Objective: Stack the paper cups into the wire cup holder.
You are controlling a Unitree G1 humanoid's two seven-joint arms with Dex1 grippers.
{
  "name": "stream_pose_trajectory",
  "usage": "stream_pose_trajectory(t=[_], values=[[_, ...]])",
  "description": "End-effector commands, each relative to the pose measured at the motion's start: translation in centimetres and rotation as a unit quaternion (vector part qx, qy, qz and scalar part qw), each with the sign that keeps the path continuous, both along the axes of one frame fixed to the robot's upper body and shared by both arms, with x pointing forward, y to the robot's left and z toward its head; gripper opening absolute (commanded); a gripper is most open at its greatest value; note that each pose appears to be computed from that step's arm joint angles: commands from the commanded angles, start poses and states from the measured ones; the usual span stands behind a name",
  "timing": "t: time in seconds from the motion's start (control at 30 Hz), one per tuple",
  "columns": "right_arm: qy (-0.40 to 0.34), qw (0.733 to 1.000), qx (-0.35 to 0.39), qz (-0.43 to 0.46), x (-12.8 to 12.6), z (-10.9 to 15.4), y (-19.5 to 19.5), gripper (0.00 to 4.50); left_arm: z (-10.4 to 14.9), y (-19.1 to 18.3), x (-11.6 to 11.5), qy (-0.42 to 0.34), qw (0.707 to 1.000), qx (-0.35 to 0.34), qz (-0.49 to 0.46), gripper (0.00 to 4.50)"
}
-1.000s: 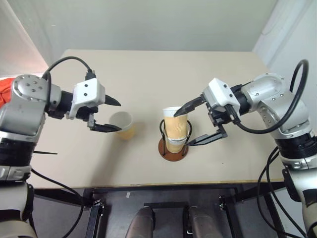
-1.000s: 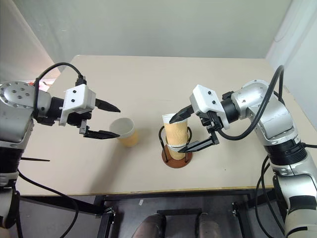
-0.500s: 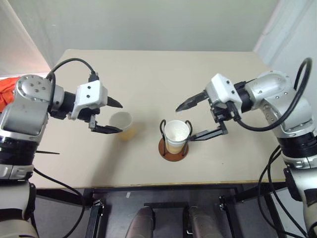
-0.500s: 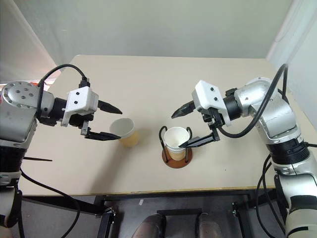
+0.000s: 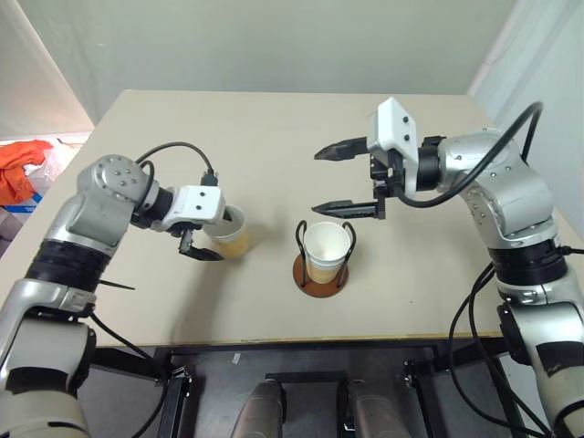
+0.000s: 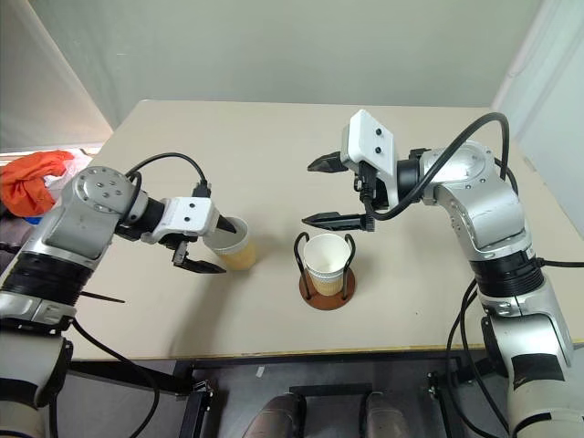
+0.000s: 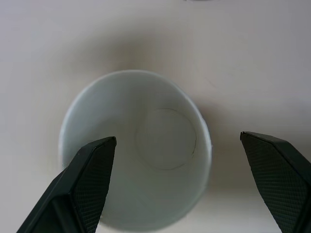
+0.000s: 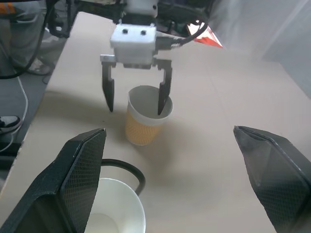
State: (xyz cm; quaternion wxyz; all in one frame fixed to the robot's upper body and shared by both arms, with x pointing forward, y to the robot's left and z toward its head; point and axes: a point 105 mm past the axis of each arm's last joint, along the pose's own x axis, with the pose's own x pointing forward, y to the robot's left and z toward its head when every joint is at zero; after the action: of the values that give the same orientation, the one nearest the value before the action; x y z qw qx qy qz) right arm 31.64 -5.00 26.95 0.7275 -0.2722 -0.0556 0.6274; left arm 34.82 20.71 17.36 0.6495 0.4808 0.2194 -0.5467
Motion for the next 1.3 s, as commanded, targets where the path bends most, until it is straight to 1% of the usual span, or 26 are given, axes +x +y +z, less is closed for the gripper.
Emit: stream_pose_trajectory(t=[0.03,0.07,0.17,0.3,0.4,0.43,0.53,0.6,0.67,0.73,0.8,0.87,0.93,0.97,1.03,1.17,1.3], values=[[-0.023,1.0,0.014,-0.007,-0.6,1.4,-0.6,4.5,0.3,-0.3,0.9,-0.027,0.999,0.018,-0.006,4.13],[-0.024,1.0,0.013,-0.009,-0.6,1.4,-0.6,4.5,0.2,-0.4,1.0,-0.025,0.999,0.018,-0.009,3.89],[-0.028,0.999,0.016,-0.021,-0.5,1.6,-0.7,4.5,0.0,-0.7,1.0,-0.019,1.0,0.014,-0.018,2.91],[-0.031,0.999,0.016,-0.028,-0.6,1.6,-1.0,4.5,0.1,-0.9,0.9,-0.012,0.999,0.011,-0.028,1.45],[-0.032,0.999,0.016,-0.036,-0.6,1.7,-1.4,4.5,0.7,-1.3,0.4,0.0,0.999,0.004,-0.048,0.43],[-0.024,0.999,0.015,-0.035,-0.9,1.7,-2.0,4.5,1.4,-1.5,0.2,0.002,0.998,-0.005,-0.058,0.11],[0.019,1.0,0.019,-0.005,-3.6,1.5,-4.4,4.5,4.8,-2.4,-0.4,-0.016,0.995,-0.041,-0.087,0.05],[0.043,0.999,0.023,-0.01,-4.9,1.1,-6.2,4.5,7.4,-3.0,-0.7,-0.035,0.991,-0.072,-0.105,0.05],[0.05,0.998,0.021,-0.032,-5.7,0.3,-8.0,4.5,9.7,-3.6,-1.1,-0.052,0.986,-0.098,-0.125,0.05],[0.061,0.994,0.011,-0.088,-6.2,-1.2,-10.7,4.5,12.8,-5.3,-2.1,-0.073,0.974,-0.128,-0.171,0.05],[0.072,0.99,0.012,-0.124,-6.7,-2.0,-12.2,4.5,14.5,-6.6,-2.9,-0.082,0.964,-0.142,-0.208,0.05],[0.076,0.987,0.012,-0.138,-7.3,-2.3,-12.7,4.5,15.0,-8.2,-3.9,-0.069,0.953,-0.153,-0.252,0.05],[0.08,0.987,0.017,-0.139,-8.0,-2.5,-12.6,4.5,14.4,-10.2,-5.0,-0.047,0.94,-0.143,-0.306,0.05],[0.08,0.987,0.019,-0.139,-8.3,-2.5,-12.4,4.5,13.9,-11.1,-5.1,-0.04,0.935,-0.131,-0.328,0.05],[0.078,0.986,0.024,-0.143,-8.7,-2.5,-12.1,4.5,13.2,-12.5,-5.1,-0.037,0.927,-0.106,-0.358,0.05],[0.077,0.984,0.034,-0.155,-9.1,-2.6,-11.7,4.5,12.4,-14.2,-5.3,-0.032,0.912,-0.081,-0.402,0.05],[0.068,0.98,0.042,-0.181,-9.6,-2.6,-11.6,4.5,11.6,-15.9,-4.6,-0.038,0.9,-0.057,-0.43,0.05]])
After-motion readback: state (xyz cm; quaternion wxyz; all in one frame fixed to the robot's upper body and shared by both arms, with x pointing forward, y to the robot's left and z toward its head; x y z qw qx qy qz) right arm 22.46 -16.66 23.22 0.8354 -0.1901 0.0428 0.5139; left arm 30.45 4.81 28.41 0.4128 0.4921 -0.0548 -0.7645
